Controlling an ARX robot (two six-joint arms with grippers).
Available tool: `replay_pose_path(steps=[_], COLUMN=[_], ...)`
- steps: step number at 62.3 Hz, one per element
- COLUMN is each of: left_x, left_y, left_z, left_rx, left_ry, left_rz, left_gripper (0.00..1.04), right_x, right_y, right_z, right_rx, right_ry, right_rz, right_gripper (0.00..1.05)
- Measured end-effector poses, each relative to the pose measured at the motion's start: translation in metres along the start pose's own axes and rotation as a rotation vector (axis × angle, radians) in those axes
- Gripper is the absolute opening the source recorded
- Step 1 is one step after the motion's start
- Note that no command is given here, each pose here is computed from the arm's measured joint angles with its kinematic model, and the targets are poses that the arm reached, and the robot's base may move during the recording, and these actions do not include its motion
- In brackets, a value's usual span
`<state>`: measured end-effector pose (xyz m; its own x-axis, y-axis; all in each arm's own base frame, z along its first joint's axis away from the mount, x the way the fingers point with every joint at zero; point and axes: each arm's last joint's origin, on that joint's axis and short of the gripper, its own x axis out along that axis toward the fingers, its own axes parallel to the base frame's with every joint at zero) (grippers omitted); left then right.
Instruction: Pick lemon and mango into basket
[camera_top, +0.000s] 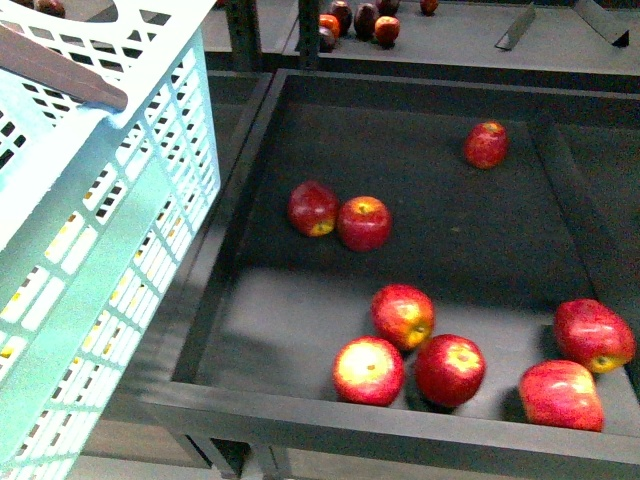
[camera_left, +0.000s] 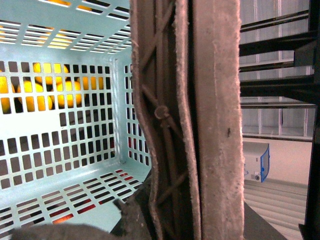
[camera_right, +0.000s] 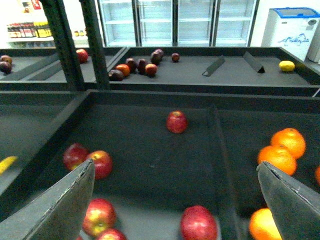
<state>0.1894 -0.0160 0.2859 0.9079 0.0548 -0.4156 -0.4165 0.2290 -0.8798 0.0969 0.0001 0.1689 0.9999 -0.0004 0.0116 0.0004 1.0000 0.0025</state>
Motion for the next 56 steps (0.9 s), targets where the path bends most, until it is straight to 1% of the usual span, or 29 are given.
replay_pose_path(steps=[56], left_x=[0.0000], left_y=[-0.0004], left_z=[0.0001], left_rx=[0.000], left_ry=[-0.001], left_rz=[0.000], left_gripper=[0.15], right_x=[0.0000], right_y=[0.0001], right_z=[0.0000], right_rx=[0.000], right_ry=[0.000], right_rz=[0.002], right_gripper=[0.96])
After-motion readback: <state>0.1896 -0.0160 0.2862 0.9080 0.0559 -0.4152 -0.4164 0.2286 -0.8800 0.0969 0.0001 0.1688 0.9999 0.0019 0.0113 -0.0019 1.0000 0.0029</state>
